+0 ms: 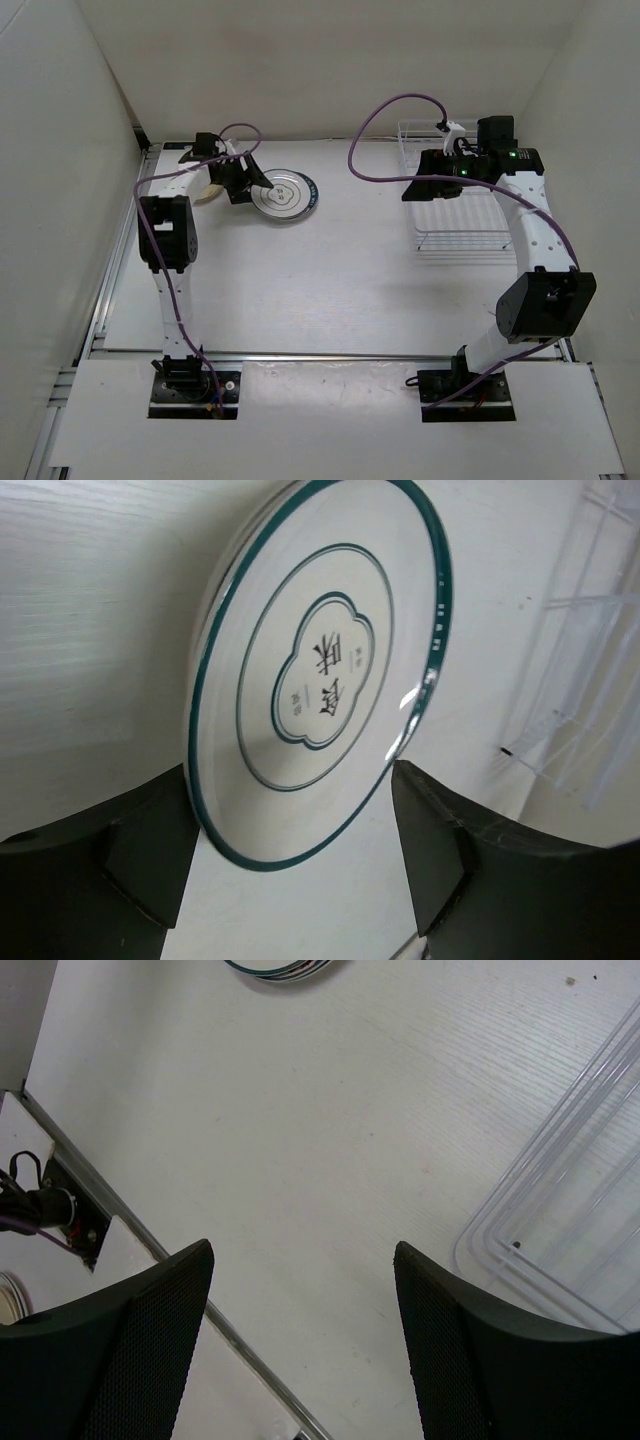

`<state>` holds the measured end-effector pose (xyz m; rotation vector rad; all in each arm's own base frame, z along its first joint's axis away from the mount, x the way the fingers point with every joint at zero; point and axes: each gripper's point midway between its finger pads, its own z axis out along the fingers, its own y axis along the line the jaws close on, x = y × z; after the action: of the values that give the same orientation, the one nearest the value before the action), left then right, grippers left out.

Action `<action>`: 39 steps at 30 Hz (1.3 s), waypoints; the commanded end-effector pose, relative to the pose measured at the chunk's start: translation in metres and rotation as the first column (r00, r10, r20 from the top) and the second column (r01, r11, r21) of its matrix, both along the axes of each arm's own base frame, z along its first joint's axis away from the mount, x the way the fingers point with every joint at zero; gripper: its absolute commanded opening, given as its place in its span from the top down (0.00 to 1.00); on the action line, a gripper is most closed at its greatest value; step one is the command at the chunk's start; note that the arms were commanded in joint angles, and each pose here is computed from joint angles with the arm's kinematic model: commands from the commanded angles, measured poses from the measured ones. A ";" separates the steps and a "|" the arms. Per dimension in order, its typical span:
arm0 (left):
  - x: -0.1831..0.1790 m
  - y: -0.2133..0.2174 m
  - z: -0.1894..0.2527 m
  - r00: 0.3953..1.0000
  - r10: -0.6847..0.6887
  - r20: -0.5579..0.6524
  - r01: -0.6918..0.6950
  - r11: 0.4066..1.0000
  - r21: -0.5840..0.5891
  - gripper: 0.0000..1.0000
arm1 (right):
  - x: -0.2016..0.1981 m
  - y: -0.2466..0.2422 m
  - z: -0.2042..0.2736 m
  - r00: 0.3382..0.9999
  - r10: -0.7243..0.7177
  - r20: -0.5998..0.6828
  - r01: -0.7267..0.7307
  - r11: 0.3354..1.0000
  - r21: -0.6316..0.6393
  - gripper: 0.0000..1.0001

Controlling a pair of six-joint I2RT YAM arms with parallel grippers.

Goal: Unload the plates from the dish rack

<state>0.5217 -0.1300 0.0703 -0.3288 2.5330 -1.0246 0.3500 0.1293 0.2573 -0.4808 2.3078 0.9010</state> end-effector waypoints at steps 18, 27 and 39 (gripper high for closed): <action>0.006 0.015 0.056 0.983 -0.042 0.180 -0.029 0.927 0.375 0.12 | -0.006 0.007 0.017 0.997 0.037 0.070 -0.041 0.998 0.046 0.23; 0.011 0.054 0.157 0.910 0.002 0.414 -0.238 0.820 0.520 0.10 | 0.008 -0.039 0.010 0.964 -0.217 0.154 0.241 0.958 -0.155 0.04; -0.063 0.109 0.247 0.821 -0.033 0.569 -0.416 0.648 0.638 0.00 | -0.007 -0.178 0.009 0.650 -0.644 0.404 0.760 0.543 -0.357 0.01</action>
<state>0.4790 -0.0408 0.3348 -0.0598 2.0255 -0.0367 0.3520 -0.0051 0.2661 -0.0077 2.2307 0.0092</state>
